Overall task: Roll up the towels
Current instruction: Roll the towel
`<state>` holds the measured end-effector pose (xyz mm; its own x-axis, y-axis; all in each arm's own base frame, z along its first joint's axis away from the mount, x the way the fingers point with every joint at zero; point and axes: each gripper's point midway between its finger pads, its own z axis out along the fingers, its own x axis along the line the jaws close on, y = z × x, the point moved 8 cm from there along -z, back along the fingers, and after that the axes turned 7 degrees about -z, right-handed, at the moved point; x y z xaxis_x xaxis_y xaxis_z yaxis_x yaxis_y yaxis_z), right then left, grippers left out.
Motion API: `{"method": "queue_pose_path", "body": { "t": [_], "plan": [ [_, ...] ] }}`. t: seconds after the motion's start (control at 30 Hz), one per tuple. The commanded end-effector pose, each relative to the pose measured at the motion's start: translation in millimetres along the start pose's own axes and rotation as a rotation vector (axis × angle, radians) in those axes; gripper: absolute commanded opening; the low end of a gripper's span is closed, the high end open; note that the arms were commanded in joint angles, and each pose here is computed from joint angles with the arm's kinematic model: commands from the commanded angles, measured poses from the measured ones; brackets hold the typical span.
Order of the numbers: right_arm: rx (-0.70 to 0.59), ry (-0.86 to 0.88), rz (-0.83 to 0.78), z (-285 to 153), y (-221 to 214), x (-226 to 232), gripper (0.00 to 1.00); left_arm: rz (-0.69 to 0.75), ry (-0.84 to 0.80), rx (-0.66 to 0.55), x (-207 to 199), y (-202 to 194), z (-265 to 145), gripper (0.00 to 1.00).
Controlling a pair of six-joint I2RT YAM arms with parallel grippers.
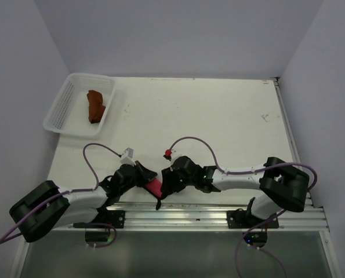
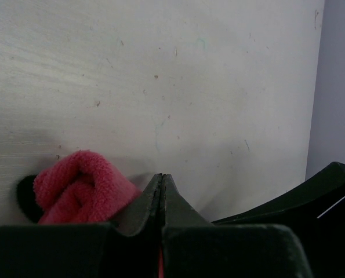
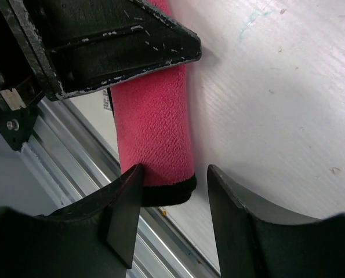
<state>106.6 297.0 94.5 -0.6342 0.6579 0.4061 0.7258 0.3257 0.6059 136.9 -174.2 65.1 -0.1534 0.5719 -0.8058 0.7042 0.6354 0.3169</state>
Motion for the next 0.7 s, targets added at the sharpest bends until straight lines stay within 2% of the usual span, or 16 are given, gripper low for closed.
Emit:
{"method": "queue_pose_path", "body": {
  "t": [0.0, 0.27, 0.37, 0.4, 0.53, 0.57, 0.63, 0.67],
  "plan": [
    [0.031, 0.053, 0.02, 5, -10, 0, 0.5, 0.046, 0.15, 0.015, 59, -13, -17, 0.0],
    [0.074, 0.051, 0.027, 8, -35, -9, 0.41, 0.054, 0.17, 0.002, 62, -12, -17, 0.0],
    [0.075, 0.054, 0.021, 8, -37, -7, 0.31, 0.057, 0.179, -0.003, 62, -12, -16, 0.0],
    [0.075, 0.055, 0.019, 8, -38, -7, 0.22, 0.06, 0.173, -0.003, 60, -11, -15, 0.0],
    [0.052, 0.031, -0.004, 7, -39, -4, 0.03, 0.075, 0.176, -0.001, 52, -9, -11, 0.0],
    [0.029, 0.005, -0.025, 6, -38, -3, 0.0, 0.078, 0.159, -0.012, 39, -4, -7, 0.0],
    [0.009, -0.038, -0.047, 5, -39, -2, 0.0, 0.123, 0.212, -0.014, 38, -1, -7, 0.0],
    [-0.02, -0.08, -0.07, 4, -39, 0, 0.0, 0.132, 0.203, -0.032, 23, 5, -3, 0.0]
  ]
}}
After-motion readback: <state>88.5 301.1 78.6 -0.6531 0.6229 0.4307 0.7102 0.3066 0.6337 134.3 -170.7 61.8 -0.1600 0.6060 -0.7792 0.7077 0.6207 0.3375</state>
